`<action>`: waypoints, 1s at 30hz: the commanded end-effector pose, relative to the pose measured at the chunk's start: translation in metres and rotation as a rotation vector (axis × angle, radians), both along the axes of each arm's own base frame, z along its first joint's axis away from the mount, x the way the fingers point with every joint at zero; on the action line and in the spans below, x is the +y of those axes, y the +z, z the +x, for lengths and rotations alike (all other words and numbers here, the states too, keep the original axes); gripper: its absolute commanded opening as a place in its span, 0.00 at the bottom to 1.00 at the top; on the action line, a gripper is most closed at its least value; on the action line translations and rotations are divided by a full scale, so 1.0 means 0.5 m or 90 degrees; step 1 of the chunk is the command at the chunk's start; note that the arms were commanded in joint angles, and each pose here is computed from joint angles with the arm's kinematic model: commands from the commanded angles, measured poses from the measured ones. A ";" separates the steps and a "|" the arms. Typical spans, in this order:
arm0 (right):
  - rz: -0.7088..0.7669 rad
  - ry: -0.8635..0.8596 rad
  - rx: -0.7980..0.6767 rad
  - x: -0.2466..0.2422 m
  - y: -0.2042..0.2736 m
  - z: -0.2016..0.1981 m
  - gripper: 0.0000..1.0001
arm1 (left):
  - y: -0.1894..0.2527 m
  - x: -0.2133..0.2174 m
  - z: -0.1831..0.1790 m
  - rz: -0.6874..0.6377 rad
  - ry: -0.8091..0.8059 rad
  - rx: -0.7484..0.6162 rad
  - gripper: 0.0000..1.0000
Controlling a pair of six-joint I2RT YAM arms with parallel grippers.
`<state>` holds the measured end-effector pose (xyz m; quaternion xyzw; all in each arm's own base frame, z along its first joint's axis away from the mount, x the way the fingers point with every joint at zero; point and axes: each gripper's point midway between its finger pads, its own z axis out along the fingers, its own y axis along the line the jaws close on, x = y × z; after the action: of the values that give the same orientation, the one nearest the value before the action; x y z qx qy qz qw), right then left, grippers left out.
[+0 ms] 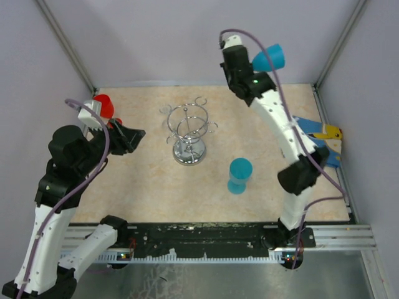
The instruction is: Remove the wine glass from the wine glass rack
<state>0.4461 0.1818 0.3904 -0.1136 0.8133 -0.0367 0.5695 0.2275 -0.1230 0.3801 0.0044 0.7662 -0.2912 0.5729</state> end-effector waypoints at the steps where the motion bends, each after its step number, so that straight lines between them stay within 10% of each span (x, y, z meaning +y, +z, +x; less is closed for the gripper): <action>1: -0.249 -0.166 0.040 -0.112 -0.084 0.083 0.00 | -0.002 -0.021 -0.001 -0.016 -0.034 -0.009 0.62; 30: -0.520 -0.382 0.295 -0.418 -0.571 0.252 0.00 | -0.072 -0.100 -0.038 -0.078 -0.188 0.021 0.63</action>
<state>0.5699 -0.0132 0.0847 -0.1122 0.8675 -0.4185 0.2444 0.2138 -0.1637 0.3380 0.0546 0.7672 -0.3903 0.5061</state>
